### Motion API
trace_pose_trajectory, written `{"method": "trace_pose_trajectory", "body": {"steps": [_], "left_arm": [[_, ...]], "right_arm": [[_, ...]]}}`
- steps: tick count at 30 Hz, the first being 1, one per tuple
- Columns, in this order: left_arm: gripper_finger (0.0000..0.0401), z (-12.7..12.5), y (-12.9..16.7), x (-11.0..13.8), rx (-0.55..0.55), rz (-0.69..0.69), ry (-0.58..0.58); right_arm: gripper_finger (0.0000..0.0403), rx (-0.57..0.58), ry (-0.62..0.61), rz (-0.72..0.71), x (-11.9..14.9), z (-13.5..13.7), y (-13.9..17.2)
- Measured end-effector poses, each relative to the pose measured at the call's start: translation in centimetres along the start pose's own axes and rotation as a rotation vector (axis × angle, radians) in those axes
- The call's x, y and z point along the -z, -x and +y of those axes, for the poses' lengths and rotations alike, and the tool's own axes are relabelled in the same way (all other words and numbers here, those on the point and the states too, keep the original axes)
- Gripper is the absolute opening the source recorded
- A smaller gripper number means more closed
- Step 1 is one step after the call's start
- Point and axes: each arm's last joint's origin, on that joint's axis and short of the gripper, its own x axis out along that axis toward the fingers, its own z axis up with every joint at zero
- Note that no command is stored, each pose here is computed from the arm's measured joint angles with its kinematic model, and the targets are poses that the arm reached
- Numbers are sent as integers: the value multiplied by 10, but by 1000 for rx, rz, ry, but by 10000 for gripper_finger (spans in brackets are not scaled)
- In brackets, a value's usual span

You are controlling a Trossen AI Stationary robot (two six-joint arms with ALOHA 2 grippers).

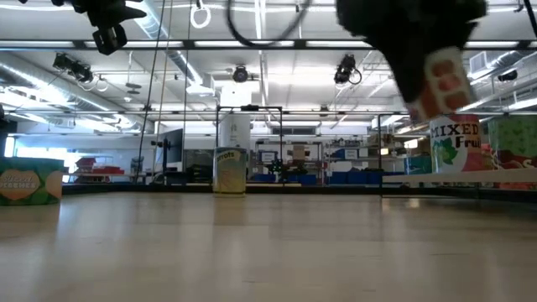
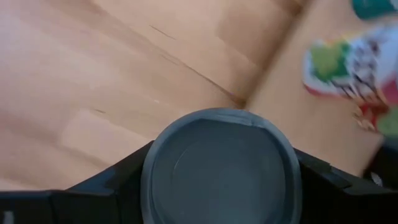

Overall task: Pick and place cans onto a shelf
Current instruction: Put the canned tomatoes can on the shelf, then put the canned peaches on the shelf

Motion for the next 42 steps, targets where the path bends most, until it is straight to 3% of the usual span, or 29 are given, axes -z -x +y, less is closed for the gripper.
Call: {"method": "trace_pose_trajectory", "body": {"steps": [5, 11, 19, 26, 33, 38, 42], "left_arm": [[98, 0, 0, 0, 1, -3, -1], [98, 0, 0, -1, 2, -5, -3], [98, 0, 0, -1, 2, -5, -3], [98, 0, 0, -1, -7, -10, -2], [98, 0, 0, -1, -7, -10, -1], [98, 0, 0, -1, -7, -9, -1], [98, 0, 0, -1, -7, -9, -1]], "right_arm": [[287, 40, -86, 26, 17, -34, -14], [288, -72, -193, -10, 33, -81, -29], [288, -104, -309, -31, 45, -122, -62], [304, -207, -342, -13, 48, -127, -78], [342, -191, -312, 37, 50, -128, -79], [360, -231, -272, 47, 47, -131, -56], [361, -257, -276, -36, 38, -137, -24]]}}
